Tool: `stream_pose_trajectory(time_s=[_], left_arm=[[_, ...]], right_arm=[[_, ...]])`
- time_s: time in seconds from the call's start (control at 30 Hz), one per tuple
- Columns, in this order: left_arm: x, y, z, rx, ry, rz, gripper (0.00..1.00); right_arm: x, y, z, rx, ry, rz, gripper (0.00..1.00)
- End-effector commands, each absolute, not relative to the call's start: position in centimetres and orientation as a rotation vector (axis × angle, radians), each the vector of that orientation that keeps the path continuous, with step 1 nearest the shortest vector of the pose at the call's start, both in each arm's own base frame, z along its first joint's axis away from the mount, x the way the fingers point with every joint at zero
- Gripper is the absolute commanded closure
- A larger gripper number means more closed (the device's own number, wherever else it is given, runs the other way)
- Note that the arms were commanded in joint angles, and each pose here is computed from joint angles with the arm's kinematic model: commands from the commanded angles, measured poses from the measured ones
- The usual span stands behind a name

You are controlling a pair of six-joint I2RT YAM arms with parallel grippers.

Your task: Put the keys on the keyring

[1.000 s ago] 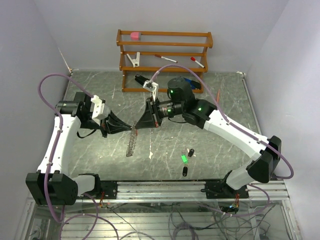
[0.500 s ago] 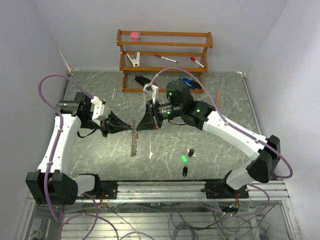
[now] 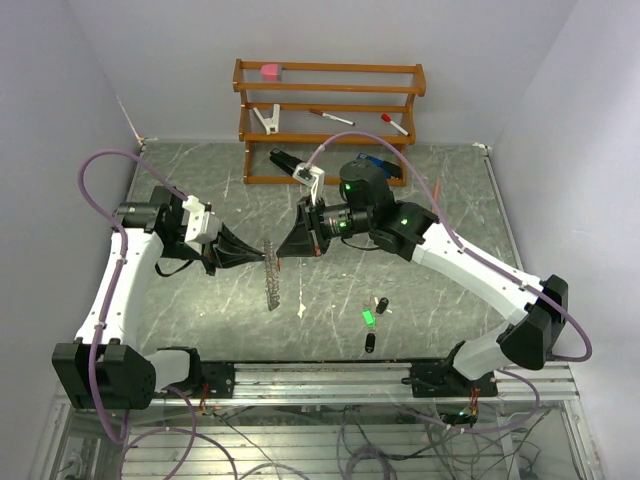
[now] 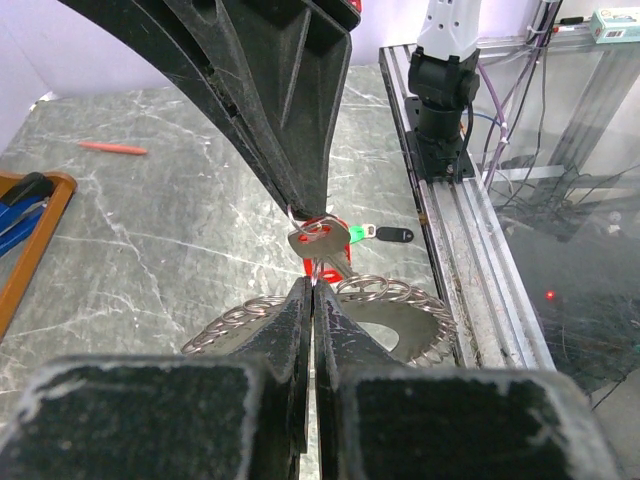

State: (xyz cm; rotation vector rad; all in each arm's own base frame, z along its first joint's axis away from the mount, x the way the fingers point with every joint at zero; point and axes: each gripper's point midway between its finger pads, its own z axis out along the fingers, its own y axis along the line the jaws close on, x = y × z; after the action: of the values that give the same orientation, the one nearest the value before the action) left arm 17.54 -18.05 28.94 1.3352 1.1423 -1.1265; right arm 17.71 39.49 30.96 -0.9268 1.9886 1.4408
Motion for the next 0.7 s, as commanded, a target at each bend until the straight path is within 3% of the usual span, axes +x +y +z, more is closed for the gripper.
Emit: stream_pose_trajectory(time_s=[0.0,0.67], left_arm=[[17.2,-18.5,30.6,1.305,1.05,-1.132,0.93],[16.6,-18.8,32.1,1.329,1.008,-1.115,0.93]], right_arm=[[17.9,39.3,31.0,-0.92,1.985,1.434,1.0],[18.3,40.4,30.0,-0.924,2.007,1.464,1.0]])
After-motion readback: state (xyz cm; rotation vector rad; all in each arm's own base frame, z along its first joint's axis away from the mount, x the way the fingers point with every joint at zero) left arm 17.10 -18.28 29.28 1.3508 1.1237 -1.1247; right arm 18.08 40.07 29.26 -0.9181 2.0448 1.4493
